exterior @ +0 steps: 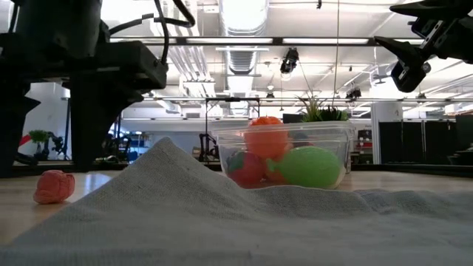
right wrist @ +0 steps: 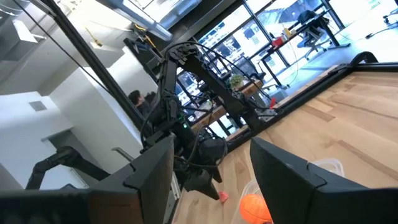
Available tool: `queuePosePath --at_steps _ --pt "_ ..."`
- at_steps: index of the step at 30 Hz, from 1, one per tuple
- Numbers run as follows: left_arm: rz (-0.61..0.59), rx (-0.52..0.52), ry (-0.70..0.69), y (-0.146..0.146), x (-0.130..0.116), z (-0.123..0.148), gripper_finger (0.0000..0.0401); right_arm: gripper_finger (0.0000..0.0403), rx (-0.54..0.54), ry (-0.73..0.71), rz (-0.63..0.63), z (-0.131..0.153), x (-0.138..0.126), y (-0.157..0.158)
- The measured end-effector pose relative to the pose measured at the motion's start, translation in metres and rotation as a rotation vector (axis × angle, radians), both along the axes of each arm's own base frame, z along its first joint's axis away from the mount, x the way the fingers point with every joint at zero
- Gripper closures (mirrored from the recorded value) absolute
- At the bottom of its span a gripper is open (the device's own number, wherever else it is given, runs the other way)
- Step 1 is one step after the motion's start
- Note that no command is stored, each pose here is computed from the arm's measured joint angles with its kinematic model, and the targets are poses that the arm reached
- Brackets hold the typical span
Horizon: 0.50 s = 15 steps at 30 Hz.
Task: Pick and placing Produce into tupperware
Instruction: Put the peach into the transparent container
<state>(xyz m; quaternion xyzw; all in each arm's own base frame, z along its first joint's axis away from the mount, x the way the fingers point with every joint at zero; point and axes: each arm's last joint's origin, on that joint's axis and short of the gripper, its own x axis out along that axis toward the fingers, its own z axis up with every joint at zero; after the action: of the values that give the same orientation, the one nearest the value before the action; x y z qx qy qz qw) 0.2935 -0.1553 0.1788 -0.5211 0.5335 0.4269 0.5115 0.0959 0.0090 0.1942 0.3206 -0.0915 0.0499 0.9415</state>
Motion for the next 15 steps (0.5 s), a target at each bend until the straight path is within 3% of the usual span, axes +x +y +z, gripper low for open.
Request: queuePosePath --at_steps 15 --pt "-0.001 -0.003 -0.006 -0.0021 0.004 -0.0077 0.0138 0.0197 0.0 0.0 0.0 0.0 0.0 0.0"
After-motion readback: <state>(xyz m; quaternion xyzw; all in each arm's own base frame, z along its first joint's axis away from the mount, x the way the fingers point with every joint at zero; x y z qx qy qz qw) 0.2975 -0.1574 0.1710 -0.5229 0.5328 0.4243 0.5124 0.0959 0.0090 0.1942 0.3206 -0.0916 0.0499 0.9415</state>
